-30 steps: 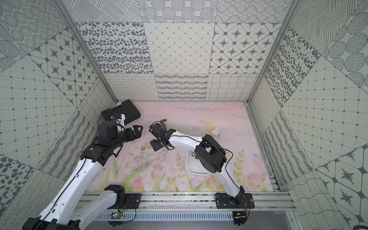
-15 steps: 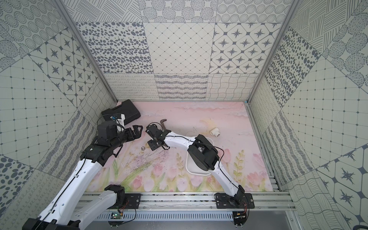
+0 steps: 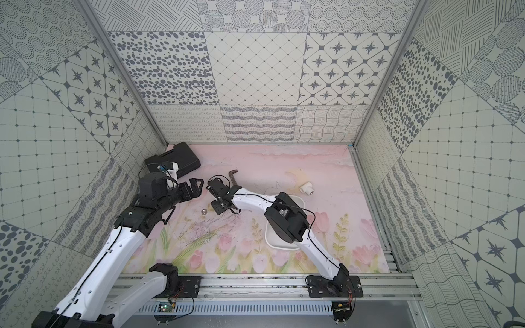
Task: Put the nuts on the desktop into the storage box
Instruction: Pick up the nut from the center of the board.
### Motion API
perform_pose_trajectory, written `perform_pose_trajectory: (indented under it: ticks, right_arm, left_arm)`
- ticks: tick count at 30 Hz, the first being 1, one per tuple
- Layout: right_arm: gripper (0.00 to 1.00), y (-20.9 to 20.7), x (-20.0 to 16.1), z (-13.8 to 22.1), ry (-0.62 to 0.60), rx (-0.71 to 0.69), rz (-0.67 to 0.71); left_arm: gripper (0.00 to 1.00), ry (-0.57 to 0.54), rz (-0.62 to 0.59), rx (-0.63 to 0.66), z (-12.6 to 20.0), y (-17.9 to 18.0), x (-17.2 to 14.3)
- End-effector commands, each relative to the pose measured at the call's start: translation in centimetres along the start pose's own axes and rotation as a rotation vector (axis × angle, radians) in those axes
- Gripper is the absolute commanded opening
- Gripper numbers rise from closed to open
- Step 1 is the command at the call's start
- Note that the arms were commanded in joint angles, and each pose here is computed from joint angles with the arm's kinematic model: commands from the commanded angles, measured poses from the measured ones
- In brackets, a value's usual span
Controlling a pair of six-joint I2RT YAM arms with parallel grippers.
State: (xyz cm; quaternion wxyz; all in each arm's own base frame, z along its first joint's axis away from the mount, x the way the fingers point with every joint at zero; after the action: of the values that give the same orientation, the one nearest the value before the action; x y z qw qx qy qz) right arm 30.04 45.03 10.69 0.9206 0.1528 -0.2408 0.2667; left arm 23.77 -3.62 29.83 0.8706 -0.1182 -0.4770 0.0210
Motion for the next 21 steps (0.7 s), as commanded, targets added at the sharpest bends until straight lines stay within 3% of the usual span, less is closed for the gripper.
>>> perform_pose_trajectory:
  ticks: [1, 5, 13, 21]
  right_arm:
    - [0.24, 0.1, -0.4, 0.3, 0.0, -0.018, 0.007]
    - [0.2, -0.1, -0.1, 2.8, -0.062, 0.005, -0.003]
    - [0.2, -2.5, -0.8, 12.0, -0.228, 0.096, -0.088]
    - [0.2, -8.2, -5.5, 20.4, -0.287, 0.022, -0.187]
  left_arm:
    - [0.99, -0.027, -0.008, -0.003, -0.1, -0.1, 0.4]
    - [0.99, -0.026, -0.009, -0.002, -0.1, -0.1, 0.4]
    - [0.99, -0.024, -0.008, -0.003, -0.1, -0.1, 0.4]
    - [0.99, -0.022, -0.005, 0.001, -0.1, 0.0, 0.3]
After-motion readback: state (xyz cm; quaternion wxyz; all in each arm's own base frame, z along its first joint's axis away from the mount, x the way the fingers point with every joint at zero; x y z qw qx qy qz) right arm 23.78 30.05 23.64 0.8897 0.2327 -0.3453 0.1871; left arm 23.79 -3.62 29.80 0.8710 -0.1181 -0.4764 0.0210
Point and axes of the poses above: each gripper's point midway between its finger pads, its own z axis back along the fingers, its own y axis along the line the jaws close on, x = y × z, the point moved 9 cm from there along z, back along the fingers, and after that the axes turned 10 degrees about -z, right-handed, at the moved point
